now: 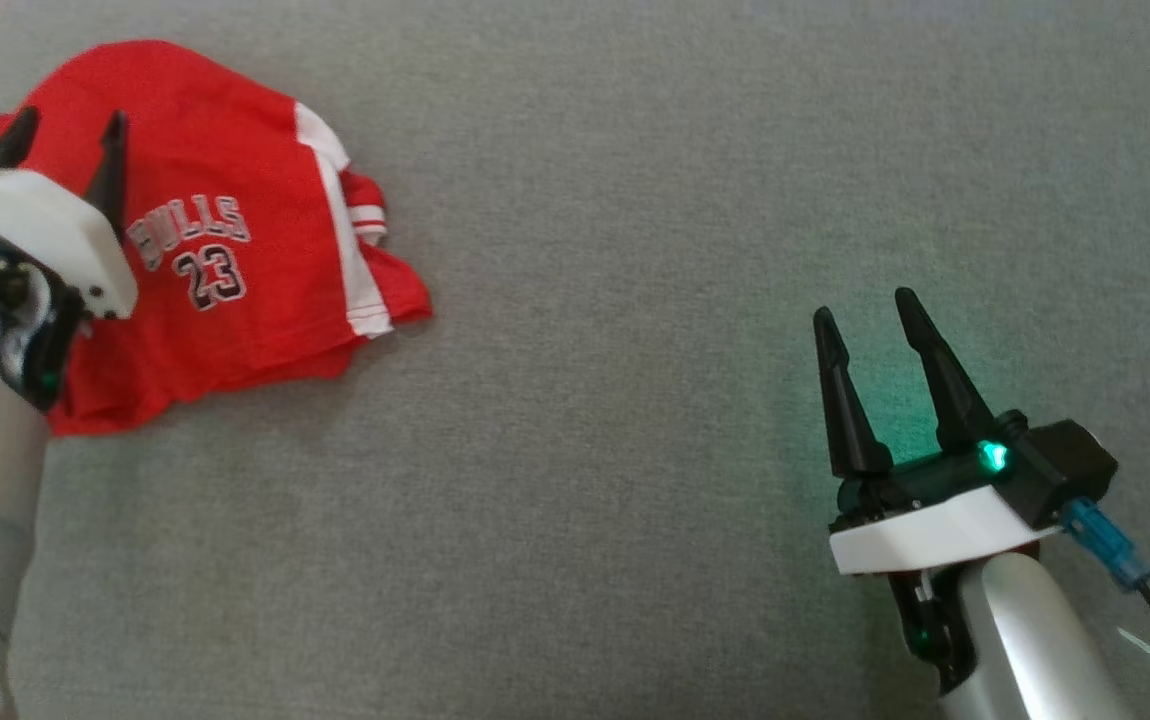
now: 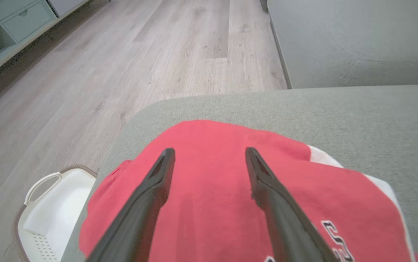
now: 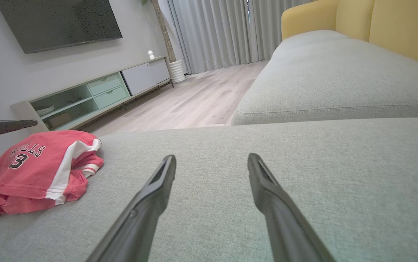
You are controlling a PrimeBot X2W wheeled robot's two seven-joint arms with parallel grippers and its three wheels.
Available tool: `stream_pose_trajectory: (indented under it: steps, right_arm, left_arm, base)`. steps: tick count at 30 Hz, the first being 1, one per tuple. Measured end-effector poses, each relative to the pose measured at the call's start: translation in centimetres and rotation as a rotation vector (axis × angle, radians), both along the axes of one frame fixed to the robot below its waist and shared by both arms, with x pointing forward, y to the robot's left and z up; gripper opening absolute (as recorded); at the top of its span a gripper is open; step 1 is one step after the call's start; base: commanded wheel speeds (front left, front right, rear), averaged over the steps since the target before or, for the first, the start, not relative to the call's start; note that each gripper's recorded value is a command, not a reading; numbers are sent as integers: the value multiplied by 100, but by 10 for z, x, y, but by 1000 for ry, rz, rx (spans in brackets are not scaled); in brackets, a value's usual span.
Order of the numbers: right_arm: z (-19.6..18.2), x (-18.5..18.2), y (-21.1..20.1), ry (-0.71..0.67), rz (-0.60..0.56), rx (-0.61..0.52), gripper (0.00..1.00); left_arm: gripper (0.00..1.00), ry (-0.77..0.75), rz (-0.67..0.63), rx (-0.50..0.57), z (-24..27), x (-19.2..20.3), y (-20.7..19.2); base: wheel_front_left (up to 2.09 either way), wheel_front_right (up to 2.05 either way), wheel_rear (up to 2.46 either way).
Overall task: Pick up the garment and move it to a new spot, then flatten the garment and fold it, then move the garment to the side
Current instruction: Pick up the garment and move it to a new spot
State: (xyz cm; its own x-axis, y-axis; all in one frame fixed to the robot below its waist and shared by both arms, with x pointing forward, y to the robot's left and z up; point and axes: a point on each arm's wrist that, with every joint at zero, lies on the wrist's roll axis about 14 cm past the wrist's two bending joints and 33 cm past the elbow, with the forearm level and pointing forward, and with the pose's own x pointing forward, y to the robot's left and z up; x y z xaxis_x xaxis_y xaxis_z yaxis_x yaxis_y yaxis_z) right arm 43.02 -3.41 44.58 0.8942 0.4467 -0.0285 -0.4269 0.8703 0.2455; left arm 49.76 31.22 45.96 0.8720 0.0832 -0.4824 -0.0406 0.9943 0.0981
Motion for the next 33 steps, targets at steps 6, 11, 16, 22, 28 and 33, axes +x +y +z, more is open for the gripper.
stream_pose_trajectory:
  steps: [6, 11, 16, 22, 28, 33]
  right_arm:
    - [-3, 7, -7, 0, -22, -2, 100]
    - [-1, 8, -8, -6, -25, -2, 100]
    - [3, 9, -7, -17, -23, -1, 100]
    - [12, 7, -4, -36, -14, 3, 100]
    - [26, 4, 1, -64, -4, 20, 100]
    - [38, -3, 3, -83, 1, 35, 100]
  left_arm:
    - [100, 177, 16, -25, -41, -4, -2]
    - [0, 229, 26, -77, -55, -11, -9]
    - [0, 210, 19, -120, -51, -12, -16]
    - [0, 11, 13, -112, -9, 4, -8]
    - [0, -279, 0, -106, 70, 26, -3]
    - [0, -513, -16, -93, 137, 25, 1]
  base:
    - [0, 0, 0]
    - [0, 0, 0]
    - [0, 0, 0]
    - [0, 0, 0]
    - [0, 0, 0]
    - [0, 0, 0]
